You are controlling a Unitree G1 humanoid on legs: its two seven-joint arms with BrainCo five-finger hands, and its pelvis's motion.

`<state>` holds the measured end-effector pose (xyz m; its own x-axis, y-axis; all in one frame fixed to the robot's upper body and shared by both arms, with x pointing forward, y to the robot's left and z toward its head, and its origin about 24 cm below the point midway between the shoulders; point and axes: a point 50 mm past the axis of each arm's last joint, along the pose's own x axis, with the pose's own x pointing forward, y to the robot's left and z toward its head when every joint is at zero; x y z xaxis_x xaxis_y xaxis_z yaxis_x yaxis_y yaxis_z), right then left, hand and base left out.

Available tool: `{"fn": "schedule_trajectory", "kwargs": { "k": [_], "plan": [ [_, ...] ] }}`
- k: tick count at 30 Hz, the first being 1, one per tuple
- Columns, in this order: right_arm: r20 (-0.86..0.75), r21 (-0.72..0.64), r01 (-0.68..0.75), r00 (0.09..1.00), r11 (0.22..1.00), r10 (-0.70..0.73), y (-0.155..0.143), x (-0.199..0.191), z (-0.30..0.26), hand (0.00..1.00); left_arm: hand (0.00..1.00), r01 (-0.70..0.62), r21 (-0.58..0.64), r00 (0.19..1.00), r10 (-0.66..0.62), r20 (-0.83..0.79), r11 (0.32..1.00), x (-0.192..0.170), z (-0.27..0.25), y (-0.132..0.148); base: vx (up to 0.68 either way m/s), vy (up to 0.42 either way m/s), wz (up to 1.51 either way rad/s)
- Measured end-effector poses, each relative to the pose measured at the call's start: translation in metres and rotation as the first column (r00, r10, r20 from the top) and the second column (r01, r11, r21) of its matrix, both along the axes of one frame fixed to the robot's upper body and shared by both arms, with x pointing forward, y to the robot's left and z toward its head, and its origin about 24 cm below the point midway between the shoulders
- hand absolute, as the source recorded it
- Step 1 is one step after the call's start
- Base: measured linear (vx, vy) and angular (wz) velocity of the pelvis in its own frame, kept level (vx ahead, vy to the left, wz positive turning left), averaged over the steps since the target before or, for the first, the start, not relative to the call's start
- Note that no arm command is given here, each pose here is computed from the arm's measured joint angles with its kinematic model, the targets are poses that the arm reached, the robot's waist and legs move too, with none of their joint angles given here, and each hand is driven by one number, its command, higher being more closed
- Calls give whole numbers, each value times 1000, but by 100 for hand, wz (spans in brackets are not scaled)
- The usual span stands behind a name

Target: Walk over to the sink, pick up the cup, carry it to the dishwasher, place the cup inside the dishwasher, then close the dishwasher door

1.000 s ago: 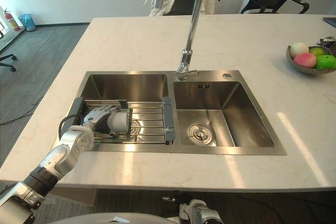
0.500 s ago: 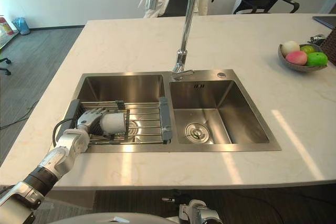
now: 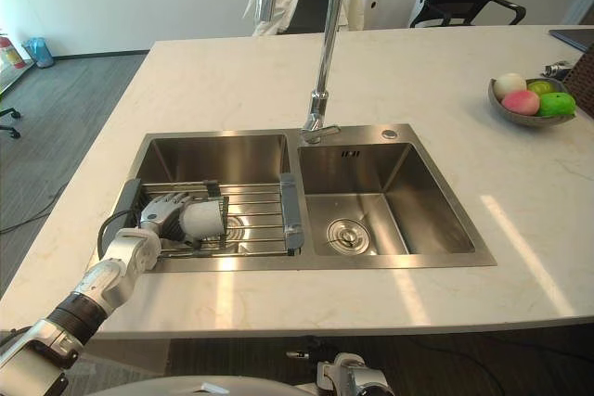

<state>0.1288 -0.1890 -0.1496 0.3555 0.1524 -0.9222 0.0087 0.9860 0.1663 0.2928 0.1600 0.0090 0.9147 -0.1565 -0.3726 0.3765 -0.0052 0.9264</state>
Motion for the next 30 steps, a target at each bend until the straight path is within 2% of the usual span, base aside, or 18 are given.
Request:
{"fn": "schedule_trajectory", "kwargs": {
  "k": [6, 7, 15, 21, 30],
  "plan": [
    [-15, -2, -24, 1000, 1000, 24, -2, -1, 0, 0, 0, 2, 15, 998, -1, -69, 1000, 1, -4, 1, 2, -3, -9],
    [-17, -5, -30, 999, 1000, 30, -2, -1, 0, 0, 100, 1, 17, 997, 1, -80, 1000, 1, -5, 2, 0, 0, 0],
    [-31, 2, -41, 999, 999, 41, -4, 0, -1, 0, 100, -44, -4, 990, 43, -137, 999, 0, -14, 5, -14, -4, -4],
    [-29, 2, -42, 999, 999, 42, -9, 0, 0, 0, 100, -68, -13, 990, 66, -122, 998, -2, -17, 9, -26, 1, -11],
    [-32, -9, -38, 999, 999, 37, -13, -5, -1, 0, 100, -90, -134, 995, 83, -63, 987, -4, -23, 13, -3, 0, -2]
  ]
}}
